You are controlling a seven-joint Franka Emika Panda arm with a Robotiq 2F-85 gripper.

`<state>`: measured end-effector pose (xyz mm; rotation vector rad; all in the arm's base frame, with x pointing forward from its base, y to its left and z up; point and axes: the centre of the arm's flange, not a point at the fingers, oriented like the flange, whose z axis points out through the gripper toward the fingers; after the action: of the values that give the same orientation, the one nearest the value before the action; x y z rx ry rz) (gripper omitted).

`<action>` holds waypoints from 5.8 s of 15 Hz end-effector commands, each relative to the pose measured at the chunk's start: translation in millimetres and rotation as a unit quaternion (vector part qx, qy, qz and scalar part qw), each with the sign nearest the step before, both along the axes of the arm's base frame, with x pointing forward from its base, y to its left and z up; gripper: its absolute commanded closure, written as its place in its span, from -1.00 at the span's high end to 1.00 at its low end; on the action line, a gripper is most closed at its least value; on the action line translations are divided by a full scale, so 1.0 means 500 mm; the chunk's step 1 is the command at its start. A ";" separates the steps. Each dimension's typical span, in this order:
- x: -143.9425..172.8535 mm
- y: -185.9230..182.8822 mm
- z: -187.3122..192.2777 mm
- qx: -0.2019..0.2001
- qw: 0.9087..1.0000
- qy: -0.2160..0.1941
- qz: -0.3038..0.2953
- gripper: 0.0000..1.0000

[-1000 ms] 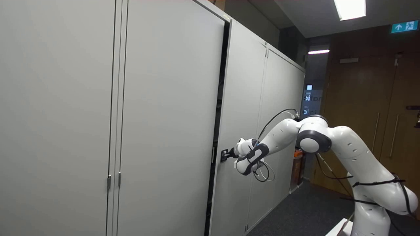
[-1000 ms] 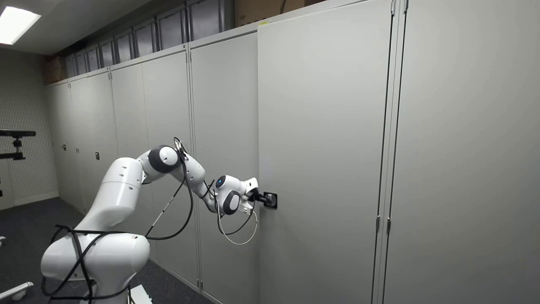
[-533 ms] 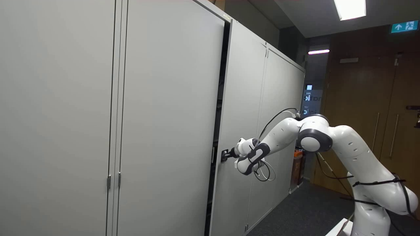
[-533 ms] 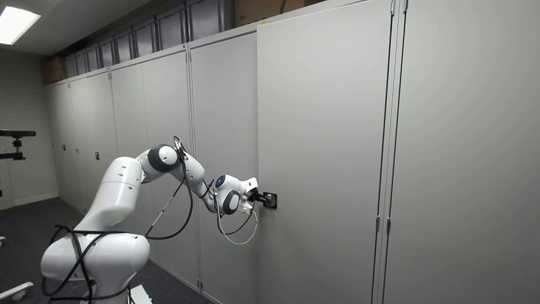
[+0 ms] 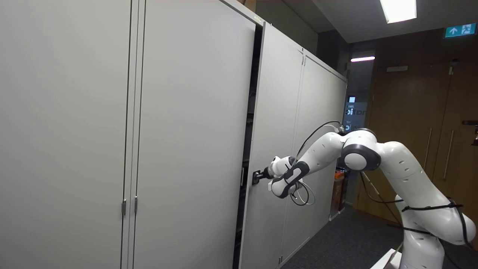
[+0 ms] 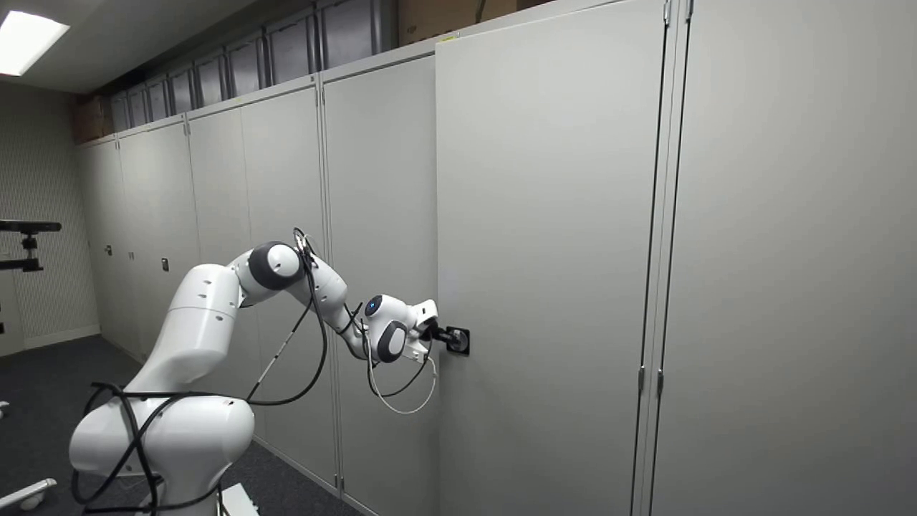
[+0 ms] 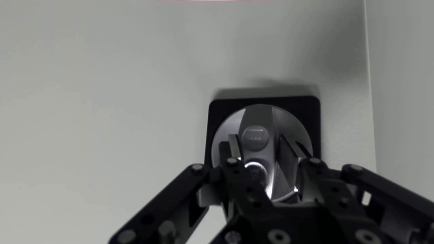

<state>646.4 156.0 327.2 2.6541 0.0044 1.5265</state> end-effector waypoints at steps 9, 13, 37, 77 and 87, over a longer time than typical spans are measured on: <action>-0.122 -0.099 0.183 0.052 0.995 -0.066 0.050 -0.80; -0.155 -0.121 0.192 0.056 0.995 -0.042 0.072 -0.80; -0.094 0.122 0.116 -0.034 0.999 -0.028 0.029 1.00; 0.066 0.289 0.077 0.001 0.951 -0.128 -0.282 1.00; 0.084 0.285 0.072 0.005 0.946 -0.144 -0.290 1.00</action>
<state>676.8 298.2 360.3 2.1666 -0.7163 1.6365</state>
